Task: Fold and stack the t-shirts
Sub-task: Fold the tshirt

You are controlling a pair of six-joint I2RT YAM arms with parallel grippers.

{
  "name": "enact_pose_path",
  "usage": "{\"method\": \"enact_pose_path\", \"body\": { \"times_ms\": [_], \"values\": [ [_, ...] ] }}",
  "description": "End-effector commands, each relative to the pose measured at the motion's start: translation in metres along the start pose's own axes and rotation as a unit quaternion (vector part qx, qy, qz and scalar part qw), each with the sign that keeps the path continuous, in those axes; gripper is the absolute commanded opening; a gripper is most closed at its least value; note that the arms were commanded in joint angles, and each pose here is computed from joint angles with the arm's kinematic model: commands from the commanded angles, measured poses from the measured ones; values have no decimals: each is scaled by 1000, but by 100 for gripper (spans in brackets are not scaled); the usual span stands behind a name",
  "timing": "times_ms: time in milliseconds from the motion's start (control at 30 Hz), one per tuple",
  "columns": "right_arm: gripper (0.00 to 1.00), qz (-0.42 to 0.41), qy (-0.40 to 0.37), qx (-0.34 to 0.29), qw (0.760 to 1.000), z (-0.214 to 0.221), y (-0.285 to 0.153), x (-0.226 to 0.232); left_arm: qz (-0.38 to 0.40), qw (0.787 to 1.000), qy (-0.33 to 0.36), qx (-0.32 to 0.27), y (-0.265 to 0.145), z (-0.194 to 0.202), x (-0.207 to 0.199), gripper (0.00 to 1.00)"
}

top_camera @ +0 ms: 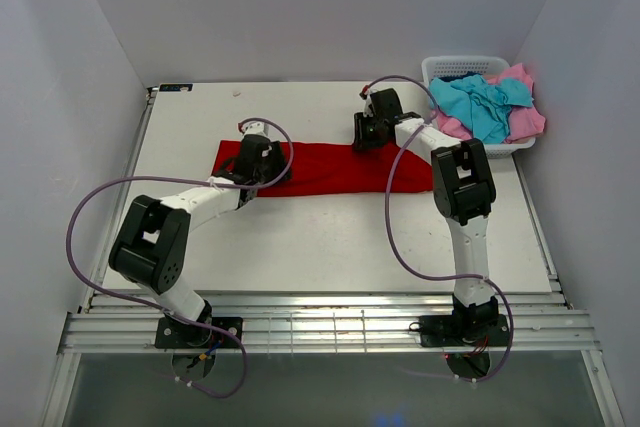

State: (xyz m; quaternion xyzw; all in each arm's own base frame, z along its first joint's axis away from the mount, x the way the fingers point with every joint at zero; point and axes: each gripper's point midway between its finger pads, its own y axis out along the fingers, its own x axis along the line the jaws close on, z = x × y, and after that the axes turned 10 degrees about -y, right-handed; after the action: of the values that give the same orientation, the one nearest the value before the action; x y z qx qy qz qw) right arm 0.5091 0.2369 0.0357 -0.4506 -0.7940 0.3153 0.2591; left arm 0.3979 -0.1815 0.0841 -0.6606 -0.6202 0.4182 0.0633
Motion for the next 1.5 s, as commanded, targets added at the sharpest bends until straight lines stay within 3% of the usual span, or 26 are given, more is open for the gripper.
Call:
{"method": "enact_pose_path", "body": {
  "times_ms": [0, 167, 233, 333, 433, 467, 500, 600, 833, 1467],
  "values": [
    [42, 10, -20, -36, 999, -27, -8, -1, 51, 999, -16, 0, -12, 0, -24, 63],
    [48, 25, -35, -97, 994, -57, -45, 0, 59, 998, -12, 2, -15, 8, -29, 60],
    [48, 29, -41, -99, 994, -50, -55, 2, 57, 998, -11, 6, -17, 12, -27, 54],
    [48, 37, -66, -126, 989, -53, -89, 20, 52, 999, -11, 6, -20, 18, -25, 31],
    [47, 25, -75, -112, 991, -30, -94, 36, 46, 999, -9, 4, -18, 20, -21, 17],
    [46, 22, -74, -113, 991, -28, -99, 40, 43, 999, -8, 4, -17, 21, -20, 17],
    [40, 19, -73, -104, 992, -20, -97, 43, 42, 999, -5, 4, -16, 21, -20, 17],
    [17, 11, -70, -74, 995, 9, -86, 51, 30, 1000, 0, 2, -8, 22, -15, 1],
    [10, 2, -66, -24, 998, 52, -61, 59, 11, 1000, 26, -5, 10, 17, -12, 0],
    [9, 22, -64, 17, 998, 88, -55, 53, -20, 999, 38, -6, 28, 22, 2, 0]
  ]
}}
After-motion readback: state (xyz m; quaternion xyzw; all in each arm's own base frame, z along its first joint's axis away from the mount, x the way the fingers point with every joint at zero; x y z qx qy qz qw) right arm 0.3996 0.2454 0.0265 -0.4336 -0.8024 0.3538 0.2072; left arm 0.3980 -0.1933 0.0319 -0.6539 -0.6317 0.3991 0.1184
